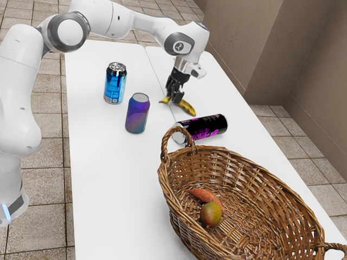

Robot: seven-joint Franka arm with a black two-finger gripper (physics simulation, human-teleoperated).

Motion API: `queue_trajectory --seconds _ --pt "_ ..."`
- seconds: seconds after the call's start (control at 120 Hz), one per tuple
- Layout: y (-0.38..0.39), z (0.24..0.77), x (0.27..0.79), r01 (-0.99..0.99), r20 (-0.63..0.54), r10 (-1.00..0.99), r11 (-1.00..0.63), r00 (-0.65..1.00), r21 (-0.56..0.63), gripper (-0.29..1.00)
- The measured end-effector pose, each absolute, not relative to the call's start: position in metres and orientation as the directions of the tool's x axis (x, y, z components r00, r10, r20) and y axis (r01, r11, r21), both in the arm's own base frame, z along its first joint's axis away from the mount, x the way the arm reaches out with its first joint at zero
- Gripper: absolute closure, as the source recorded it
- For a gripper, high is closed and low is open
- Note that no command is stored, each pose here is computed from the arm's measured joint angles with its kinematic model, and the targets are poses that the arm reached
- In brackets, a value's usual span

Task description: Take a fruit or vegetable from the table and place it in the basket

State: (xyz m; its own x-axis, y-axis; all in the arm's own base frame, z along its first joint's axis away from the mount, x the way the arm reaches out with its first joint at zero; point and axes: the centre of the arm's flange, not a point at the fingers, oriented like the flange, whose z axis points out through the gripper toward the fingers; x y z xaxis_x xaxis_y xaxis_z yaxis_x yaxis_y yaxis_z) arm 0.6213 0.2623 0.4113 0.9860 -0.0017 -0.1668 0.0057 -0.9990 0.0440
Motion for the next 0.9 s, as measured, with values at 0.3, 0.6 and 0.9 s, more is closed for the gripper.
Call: queue_trajectory --seconds 0.3,0.6,0.9 --pt "0.250 0.495 0.612 -0.012 -0.056 -0.012 -1.000 0.998 0.003 0.51" --pt "0.212 0.620 0.566 -0.080 0.075 -0.081 -0.997 0.994 -0.012 0.50" --pt "0.052 0.704 0.530 -0.342 0.099 -0.347 -0.937 0.933 -0.066 0.54"
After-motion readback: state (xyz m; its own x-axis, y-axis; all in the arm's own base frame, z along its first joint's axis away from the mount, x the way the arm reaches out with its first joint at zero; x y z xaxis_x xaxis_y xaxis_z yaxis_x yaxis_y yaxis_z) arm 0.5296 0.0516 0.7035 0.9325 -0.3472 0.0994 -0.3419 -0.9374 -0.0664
